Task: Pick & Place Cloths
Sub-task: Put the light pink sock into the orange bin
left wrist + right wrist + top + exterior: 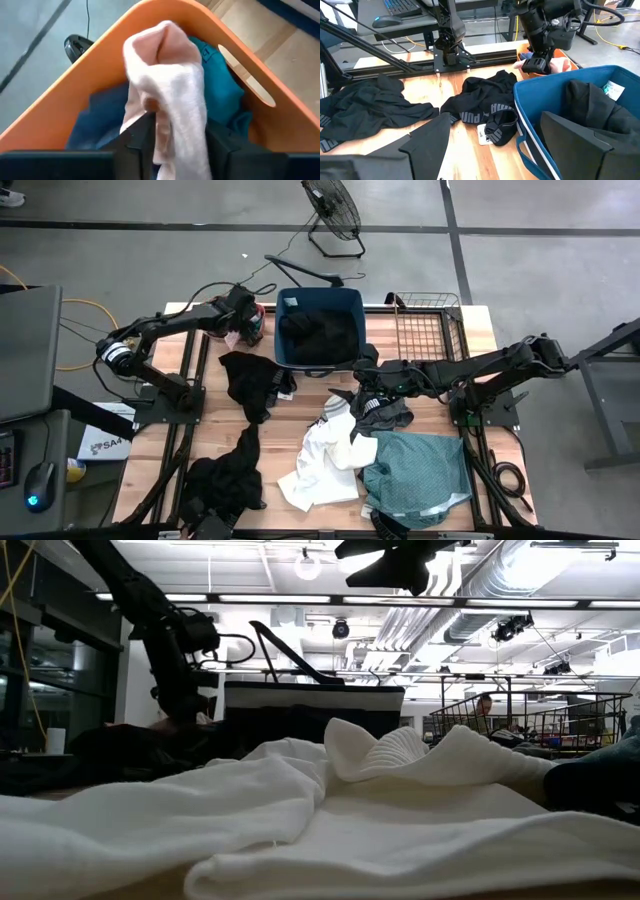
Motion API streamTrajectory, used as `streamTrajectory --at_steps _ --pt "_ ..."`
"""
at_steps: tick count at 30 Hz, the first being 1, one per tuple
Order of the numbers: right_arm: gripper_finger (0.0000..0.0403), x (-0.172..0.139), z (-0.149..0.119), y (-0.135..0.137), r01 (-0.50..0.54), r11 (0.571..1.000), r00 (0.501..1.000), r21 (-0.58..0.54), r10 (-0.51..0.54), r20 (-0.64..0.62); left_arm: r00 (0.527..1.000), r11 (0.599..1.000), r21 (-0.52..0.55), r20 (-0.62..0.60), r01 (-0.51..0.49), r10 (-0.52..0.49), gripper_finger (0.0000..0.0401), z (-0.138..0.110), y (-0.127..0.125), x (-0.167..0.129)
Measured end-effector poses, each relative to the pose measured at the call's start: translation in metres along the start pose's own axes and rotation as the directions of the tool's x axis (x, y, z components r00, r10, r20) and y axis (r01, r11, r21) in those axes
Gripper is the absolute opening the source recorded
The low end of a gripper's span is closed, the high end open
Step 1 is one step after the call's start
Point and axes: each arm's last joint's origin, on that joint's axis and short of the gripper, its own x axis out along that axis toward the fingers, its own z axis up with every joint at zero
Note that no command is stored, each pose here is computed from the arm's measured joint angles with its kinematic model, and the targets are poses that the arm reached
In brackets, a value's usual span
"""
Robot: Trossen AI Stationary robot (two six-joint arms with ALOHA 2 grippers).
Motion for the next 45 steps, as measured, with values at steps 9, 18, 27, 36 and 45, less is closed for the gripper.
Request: streamTrajectory --at_steps 9,18,27,36,45 --pt "0.0303 0.000 0.000 0.000 0.000 1.000 1.000 0.000 0.000 0.000 0.996 0.995 -0.097 -0.087 0.010 -0.018 0.0181 0.017 0.010 -0.022" --pt "0.0303 0.000 -0.001 0.000 0.000 1.000 1.000 -0.002 0.000 -0.005 0.956 0.967 -0.196 -0.211 0.161 -0.202 0.0171 0.024 0.013 -0.050" --pt "0.0303 0.000 -0.001 0.000 0.000 1.000 1.000 -0.002 0.000 -0.006 0.841 0.916 -0.181 -0.363 0.358 -0.400 0.0014 -0.004 -0.006 -0.045" --pt "0.0303 0.000 -0.001 0.000 0.000 1.000 1.000 -0.002 0.000 -0.007 0.870 0.948 -0.027 -0.389 0.317 -0.302 0.0002 -0.016 -0.040 -0.037" --pt "0.0303 0.000 -0.001 0.000 0.001 1.000 1.000 0.004 -0.001 -0.007 0.923 0.997 0.072 -0.384 0.011 0.017 0.0001 -0.019 -0.050 -0.039"
